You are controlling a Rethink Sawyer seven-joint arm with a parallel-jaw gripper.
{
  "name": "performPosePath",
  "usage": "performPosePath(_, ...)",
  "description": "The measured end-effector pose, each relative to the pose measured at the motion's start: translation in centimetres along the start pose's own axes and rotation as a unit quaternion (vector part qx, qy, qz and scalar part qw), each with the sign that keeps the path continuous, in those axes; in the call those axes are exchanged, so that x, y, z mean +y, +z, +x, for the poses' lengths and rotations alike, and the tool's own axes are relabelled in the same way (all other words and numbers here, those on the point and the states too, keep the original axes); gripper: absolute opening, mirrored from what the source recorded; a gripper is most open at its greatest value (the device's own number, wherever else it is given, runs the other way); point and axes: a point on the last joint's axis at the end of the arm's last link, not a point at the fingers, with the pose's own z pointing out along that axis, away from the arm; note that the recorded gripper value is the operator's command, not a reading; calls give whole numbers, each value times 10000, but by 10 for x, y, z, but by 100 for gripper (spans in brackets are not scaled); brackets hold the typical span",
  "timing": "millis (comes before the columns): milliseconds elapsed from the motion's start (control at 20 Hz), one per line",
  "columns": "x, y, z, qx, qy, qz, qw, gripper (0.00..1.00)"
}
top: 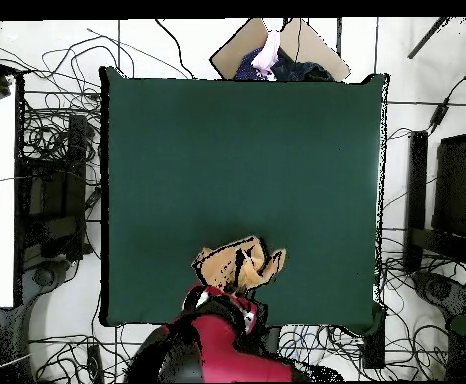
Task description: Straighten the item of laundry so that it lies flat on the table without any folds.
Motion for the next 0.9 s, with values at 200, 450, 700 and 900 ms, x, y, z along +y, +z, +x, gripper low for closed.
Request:
performPosePath(200,8,-24,16,332,-119,39,9994,0)
performPosePath(450,8,-37,17,438,-124,51,9990,0)
performPosePath(700,8,-39,17,415,-127,49,9990,0)
performPosePath(900,9,-39,17,409,-146,45,9990,0)
